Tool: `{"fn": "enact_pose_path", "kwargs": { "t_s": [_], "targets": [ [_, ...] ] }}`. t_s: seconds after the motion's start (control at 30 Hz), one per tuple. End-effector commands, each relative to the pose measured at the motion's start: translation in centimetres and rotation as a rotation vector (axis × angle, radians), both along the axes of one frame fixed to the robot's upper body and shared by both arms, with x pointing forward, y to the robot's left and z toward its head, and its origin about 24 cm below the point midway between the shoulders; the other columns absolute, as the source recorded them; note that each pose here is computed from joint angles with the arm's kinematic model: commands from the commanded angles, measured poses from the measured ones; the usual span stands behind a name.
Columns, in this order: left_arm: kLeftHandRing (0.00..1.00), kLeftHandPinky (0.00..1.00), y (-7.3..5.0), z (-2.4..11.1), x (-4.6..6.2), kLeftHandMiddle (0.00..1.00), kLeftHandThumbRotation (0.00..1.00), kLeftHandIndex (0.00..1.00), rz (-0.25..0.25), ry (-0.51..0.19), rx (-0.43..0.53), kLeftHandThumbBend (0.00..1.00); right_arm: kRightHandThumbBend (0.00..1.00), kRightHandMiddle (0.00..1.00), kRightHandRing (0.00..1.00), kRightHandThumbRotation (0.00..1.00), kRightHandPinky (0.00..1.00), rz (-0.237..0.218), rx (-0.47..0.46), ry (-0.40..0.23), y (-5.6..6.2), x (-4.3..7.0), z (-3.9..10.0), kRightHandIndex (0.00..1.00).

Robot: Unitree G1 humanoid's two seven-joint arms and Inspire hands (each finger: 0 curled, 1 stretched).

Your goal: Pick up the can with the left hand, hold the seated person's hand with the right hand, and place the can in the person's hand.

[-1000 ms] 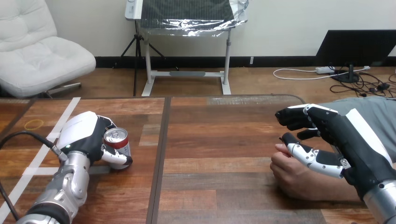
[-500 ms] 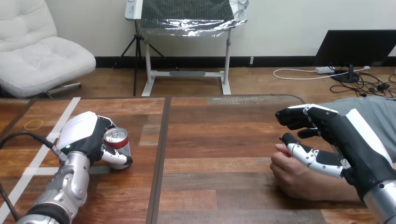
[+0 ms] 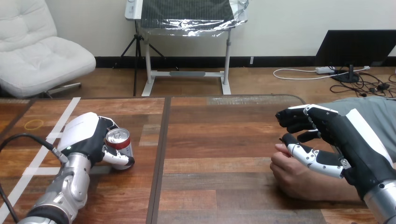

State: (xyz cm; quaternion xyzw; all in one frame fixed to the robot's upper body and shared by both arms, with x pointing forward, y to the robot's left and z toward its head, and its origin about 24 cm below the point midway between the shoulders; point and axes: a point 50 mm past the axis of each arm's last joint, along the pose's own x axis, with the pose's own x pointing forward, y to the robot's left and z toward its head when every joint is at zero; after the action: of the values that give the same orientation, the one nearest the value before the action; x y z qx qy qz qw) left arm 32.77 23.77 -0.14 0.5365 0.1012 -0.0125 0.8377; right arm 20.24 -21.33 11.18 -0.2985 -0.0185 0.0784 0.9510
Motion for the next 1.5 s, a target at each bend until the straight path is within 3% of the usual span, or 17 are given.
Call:
{"fn": "enact_pose_path", "kwargs": {
  "t_s": [0.0,0.53,1.23,1.47],
  "targets": [
    [0.44,0.38,-0.6,1.2,0.8,0.51,0.00,0.54,-0.012,-0.078,-0.030,0.69,0.35,0.72,0.72,0.00,0.66,0.021,-0.017,-0.096,0.3,0.5,1.9,0.70],
    [0.43,0.37,-0.9,1.4,0.8,0.49,0.00,0.53,-0.036,-0.106,-0.040,0.69,0.35,0.72,0.73,0.00,0.67,0.023,-0.014,-0.099,0.3,0.7,1.8,0.69],
    [0.41,0.36,-2.1,3.0,1.6,0.48,0.00,0.53,-0.128,-0.195,-0.085,0.67,0.37,0.75,0.77,0.00,0.73,0.009,-0.040,-0.096,0.3,0.7,2.0,0.71],
    [0.41,0.36,-2.8,3.9,1.7,0.48,0.00,0.53,-0.192,-0.244,-0.103,0.66,0.37,0.76,0.77,0.00,0.73,0.005,-0.048,-0.103,0.3,0.8,2.0,0.72]
  ]
}}
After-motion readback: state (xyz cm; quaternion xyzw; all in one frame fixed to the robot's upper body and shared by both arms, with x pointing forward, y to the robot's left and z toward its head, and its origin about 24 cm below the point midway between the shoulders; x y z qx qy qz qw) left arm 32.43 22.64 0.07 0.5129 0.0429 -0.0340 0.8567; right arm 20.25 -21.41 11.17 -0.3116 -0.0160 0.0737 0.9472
